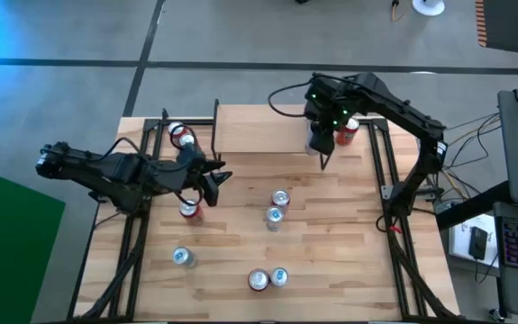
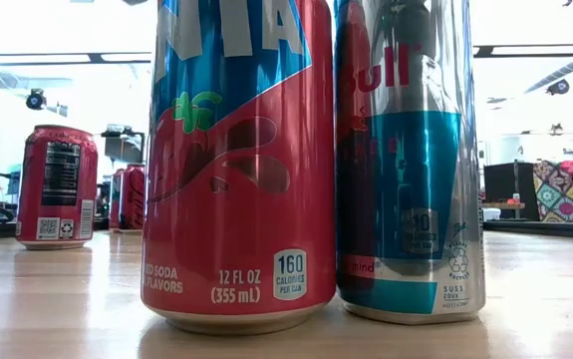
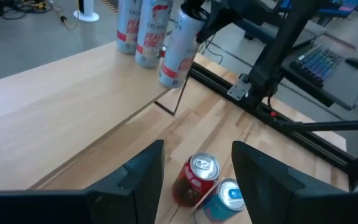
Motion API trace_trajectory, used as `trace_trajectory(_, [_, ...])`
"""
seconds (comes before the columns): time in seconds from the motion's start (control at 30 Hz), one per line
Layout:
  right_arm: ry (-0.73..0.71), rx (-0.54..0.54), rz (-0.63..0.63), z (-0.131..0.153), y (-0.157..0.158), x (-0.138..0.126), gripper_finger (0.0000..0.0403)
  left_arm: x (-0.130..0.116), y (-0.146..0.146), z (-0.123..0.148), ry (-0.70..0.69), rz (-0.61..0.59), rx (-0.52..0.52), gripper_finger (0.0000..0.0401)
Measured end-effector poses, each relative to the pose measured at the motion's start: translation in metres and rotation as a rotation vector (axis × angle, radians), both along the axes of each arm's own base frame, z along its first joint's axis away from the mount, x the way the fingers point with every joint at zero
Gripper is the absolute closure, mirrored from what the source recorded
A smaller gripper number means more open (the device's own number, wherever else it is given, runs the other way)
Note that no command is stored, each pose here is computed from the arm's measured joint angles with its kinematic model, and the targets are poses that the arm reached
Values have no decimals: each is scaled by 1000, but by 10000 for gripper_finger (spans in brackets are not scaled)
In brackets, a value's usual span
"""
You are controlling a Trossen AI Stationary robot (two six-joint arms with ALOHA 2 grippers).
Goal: Place canned beverage on shelf
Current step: Put the white pink soda can aligned with the other white pink soda cans on the shelf
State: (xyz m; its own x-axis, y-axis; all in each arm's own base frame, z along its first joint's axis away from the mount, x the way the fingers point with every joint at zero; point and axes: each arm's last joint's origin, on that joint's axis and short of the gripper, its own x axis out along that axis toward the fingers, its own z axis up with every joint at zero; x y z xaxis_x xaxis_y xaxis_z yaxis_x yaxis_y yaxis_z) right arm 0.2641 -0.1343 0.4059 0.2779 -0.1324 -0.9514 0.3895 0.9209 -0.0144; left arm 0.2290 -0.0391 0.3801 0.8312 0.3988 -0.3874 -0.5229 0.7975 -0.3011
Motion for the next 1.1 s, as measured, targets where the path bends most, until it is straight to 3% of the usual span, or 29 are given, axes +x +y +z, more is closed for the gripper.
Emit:
trace_trajectory(0.37, [-7, -9, -64, 3, -19, -16, 156, -3, 1, -1, 23, -4, 5, 228])
trace_trajectory(0.53, [-39, 60, -50, 1, -21, -16, 155, -3, 0, -1, 28, -16, 2, 228])
trace_trajectory(1.1, [-28, 45, -57, -1, -26, -16, 151, -4, 1, -4, 55, -14, 3, 228])
